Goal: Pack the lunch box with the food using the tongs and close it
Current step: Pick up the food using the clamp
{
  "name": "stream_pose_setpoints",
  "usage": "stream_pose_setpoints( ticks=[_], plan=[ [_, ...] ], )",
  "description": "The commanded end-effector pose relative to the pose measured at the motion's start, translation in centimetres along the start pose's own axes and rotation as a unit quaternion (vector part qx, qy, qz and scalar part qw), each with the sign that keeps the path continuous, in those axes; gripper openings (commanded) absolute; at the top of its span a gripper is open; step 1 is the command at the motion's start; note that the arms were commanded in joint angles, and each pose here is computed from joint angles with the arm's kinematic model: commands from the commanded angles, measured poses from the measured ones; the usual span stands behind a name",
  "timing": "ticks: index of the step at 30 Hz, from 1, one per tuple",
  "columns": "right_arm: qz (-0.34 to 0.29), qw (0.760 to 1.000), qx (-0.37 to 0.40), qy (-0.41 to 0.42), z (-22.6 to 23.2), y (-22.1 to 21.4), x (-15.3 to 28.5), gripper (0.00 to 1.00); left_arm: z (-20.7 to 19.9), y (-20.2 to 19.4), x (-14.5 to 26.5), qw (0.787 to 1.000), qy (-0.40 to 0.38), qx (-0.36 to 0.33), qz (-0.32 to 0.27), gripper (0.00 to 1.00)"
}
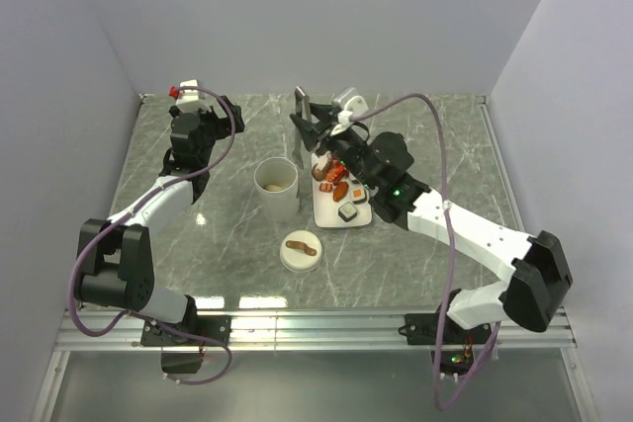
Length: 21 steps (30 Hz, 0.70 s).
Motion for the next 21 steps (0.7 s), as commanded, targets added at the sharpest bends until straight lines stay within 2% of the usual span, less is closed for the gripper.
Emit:
stream_pose_setpoints(
  ticks=[1,5,12,21],
  plan=[
    [-0.080,0.995,0.020,-0.061,-1.8,5.1,1.8,0.47,-0.4,2.3,-0.3,1.000,-0.002,-0.003,-0.031,0.99],
    [-0.072,0.989,0.025,-0.123,-4.2,4.3,3.0,0.47,-0.5,2.1,-0.4,1.000,-0.004,-0.003,-0.028,0.99],
    [-0.012,0.970,0.030,-0.239,-8.7,-1.0,4.6,0.47,-0.6,1.7,-0.8,1.000,-0.008,-0.003,-0.023,0.99],
    [0.042,0.954,0.040,-0.294,-10.6,-5.5,5.9,0.47,-0.8,1.6,-0.8,1.000,-0.011,-0.001,-0.021,0.99]
  ],
)
Point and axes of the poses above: each gripper's point midway between its finger pads, its own x axis back along the fingers, its own z axis along the line the jaws close on, y = z × x, the point moved 2 cm from there along x, back along the fingers, and after that the axes turned 10 degrees about -x, right-handed, at the moved point
